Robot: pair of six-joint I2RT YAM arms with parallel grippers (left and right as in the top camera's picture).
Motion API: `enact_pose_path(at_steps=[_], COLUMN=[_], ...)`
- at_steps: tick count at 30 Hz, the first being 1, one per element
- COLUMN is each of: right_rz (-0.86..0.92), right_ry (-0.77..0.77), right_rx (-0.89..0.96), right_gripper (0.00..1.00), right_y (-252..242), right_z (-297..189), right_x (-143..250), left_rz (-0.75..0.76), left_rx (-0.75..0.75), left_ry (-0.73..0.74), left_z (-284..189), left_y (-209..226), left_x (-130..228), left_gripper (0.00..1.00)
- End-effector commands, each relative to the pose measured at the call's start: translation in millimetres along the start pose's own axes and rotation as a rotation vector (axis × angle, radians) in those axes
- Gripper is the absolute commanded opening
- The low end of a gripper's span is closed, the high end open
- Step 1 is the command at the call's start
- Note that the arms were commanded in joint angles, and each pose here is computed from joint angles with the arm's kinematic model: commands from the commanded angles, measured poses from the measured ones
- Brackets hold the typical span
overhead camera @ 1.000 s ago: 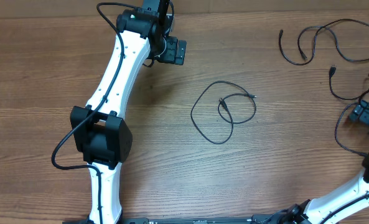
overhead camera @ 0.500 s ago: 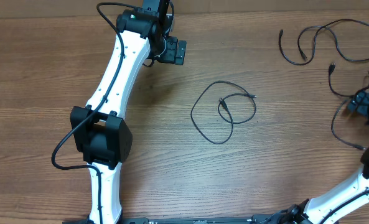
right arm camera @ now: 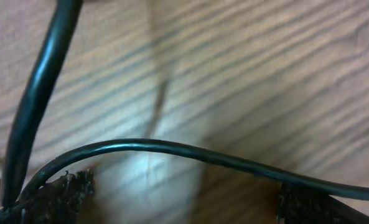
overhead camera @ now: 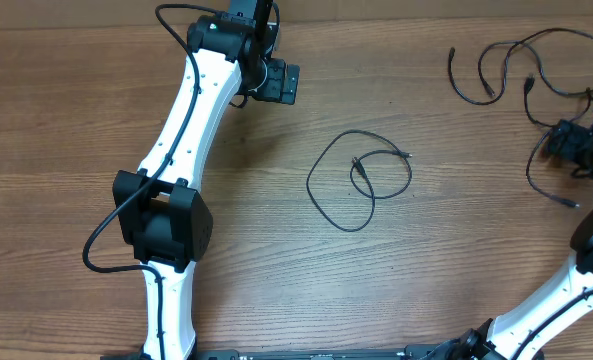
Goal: Untangle cables
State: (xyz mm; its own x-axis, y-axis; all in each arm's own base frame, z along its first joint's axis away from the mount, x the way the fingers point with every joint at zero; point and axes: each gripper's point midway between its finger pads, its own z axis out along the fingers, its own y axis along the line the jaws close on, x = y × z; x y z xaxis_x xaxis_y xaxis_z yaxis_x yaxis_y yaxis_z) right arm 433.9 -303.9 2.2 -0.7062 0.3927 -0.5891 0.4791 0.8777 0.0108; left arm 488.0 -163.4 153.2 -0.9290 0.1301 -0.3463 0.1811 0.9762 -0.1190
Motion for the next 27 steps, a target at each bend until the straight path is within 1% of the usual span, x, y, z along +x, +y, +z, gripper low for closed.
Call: enact_pose_path(at_steps=[1,5,11,16,22,25,27], right_rz=[0.051,0.074,0.067,0.074,0.088,0.090,0.087], right_ry=[0.035,0.004,-0.044,0.005,0.130,0.143,0.121], right_rx=[-0.078,-0.104,-0.121,-0.136,-0.132,-0.126,-0.124], right_gripper=[1.00,1.00,1.00,1.00,1.00,1.00,1.00], right_y=[15,19,21,23,24,24,24], right_z=[24,27,22,17,4,-16,-36], right_x=[19,12,-12,-11,5,-2,-14], left_rz=[0.000,0.000,0.000,0.000,0.000,0.000,0.000], left_rx=[0.001,0.001,0.001,0.001,0.001,0.001,0.001], left_ry=[0.001,0.001,0.001,0.001,0.001,0.001,0.001], left_z=[1,1,1,1,1,1,1], left_y=[-2,-2,-2,-2,-2,-2,-2], left_x=[0,0,0,0,0,0,0], left_gripper=[1.00,1.00,0.99,1.00,1.00,1.00,1.00])
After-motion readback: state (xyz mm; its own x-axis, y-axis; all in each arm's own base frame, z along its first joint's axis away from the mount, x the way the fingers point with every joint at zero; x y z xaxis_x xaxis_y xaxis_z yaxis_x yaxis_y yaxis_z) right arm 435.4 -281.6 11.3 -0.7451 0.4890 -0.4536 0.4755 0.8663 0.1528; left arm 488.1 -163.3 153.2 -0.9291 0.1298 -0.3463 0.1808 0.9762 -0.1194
